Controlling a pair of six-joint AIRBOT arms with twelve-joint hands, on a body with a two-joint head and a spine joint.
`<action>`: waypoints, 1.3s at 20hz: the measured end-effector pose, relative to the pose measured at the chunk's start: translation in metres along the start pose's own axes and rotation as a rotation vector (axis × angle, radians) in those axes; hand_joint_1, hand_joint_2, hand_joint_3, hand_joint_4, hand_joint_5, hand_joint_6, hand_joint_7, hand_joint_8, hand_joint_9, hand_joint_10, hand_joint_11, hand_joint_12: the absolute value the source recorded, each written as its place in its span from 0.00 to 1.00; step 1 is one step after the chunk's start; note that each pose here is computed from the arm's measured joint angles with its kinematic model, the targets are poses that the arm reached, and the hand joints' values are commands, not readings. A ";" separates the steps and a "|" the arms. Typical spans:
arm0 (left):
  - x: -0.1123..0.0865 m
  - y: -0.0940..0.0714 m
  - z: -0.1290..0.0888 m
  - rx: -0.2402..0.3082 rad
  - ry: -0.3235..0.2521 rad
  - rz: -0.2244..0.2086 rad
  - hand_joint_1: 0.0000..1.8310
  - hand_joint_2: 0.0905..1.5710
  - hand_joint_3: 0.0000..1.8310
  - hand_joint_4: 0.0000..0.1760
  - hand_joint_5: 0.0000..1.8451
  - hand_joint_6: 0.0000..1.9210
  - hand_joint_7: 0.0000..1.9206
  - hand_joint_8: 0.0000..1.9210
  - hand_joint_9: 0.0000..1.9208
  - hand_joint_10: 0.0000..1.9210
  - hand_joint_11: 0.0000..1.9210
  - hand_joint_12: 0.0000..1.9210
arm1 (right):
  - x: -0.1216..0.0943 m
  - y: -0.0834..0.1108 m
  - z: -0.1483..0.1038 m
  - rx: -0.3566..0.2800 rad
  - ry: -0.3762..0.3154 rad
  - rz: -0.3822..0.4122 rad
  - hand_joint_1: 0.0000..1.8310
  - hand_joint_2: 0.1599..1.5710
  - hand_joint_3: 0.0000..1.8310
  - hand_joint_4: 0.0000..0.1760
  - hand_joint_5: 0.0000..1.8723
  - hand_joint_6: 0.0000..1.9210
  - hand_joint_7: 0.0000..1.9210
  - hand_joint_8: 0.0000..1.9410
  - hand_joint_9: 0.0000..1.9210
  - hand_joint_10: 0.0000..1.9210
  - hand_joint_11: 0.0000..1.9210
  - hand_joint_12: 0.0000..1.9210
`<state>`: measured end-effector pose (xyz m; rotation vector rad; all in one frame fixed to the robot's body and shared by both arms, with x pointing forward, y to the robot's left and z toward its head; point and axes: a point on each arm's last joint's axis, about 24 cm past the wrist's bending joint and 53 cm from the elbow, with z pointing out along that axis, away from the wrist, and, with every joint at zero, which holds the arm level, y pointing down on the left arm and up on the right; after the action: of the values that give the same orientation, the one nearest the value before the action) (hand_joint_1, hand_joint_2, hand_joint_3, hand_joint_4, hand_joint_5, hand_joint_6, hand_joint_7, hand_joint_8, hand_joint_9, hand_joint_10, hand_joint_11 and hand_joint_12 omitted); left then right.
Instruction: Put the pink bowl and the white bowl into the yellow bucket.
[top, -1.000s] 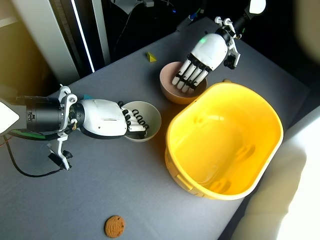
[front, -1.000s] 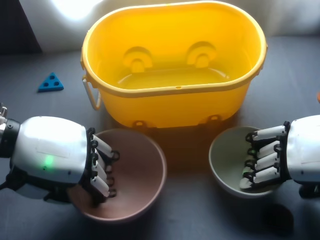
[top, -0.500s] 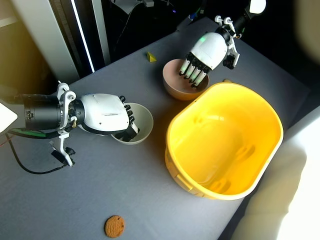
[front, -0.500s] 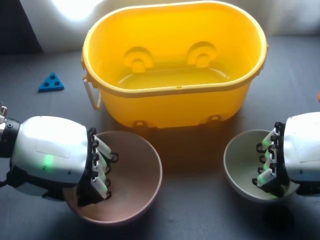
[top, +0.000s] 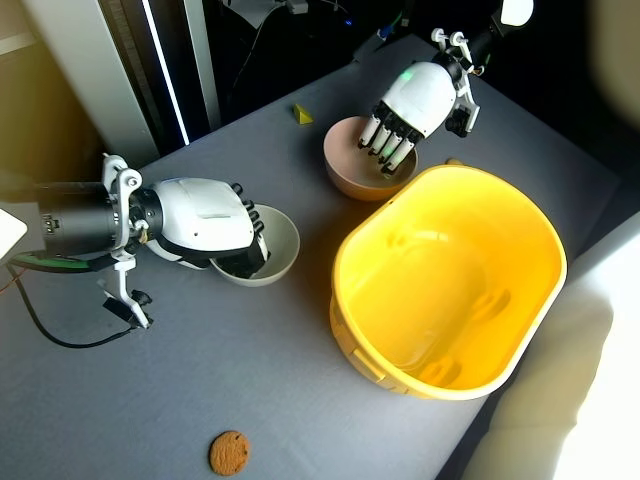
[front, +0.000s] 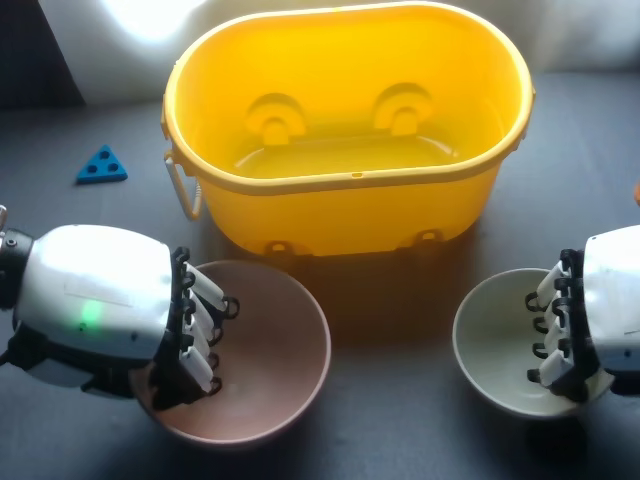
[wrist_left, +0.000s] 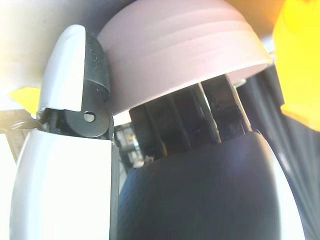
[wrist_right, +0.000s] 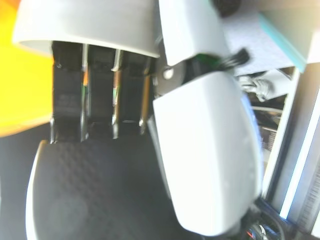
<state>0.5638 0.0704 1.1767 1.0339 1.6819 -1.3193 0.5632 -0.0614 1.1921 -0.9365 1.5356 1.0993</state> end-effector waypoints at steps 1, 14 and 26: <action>-0.002 -0.001 0.000 0.003 -0.003 0.005 0.74 0.72 0.00 0.00 0.47 0.63 0.49 0.55 0.42 0.63 0.29 0.49 | -0.008 0.002 -0.002 -0.009 -0.018 -0.008 0.76 0.62 0.00 0.00 0.57 0.41 0.61 0.32 0.60 0.42 0.51 0.50; -0.057 -0.015 -0.029 0.084 -0.114 -0.076 0.74 0.72 0.00 0.00 0.46 0.64 0.49 0.55 0.42 0.62 0.29 0.51 | -0.062 0.032 -0.018 -0.132 -0.142 -0.093 0.76 0.64 0.00 0.00 0.55 0.44 0.57 0.39 0.54 0.51 0.48 0.55; -0.099 -0.032 -0.060 0.157 -0.236 -0.135 0.74 0.72 0.00 0.00 0.45 0.64 0.49 0.54 0.42 0.64 0.28 0.51 | -0.095 0.036 -0.024 -0.138 -0.222 -0.233 0.76 0.63 0.00 0.00 0.56 0.44 0.59 0.36 0.57 0.48 0.49 0.52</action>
<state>0.5688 0.1098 1.2900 0.8252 1.5101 -1.6157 0.5436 -0.0701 1.2945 -1.0215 1.1514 1.1096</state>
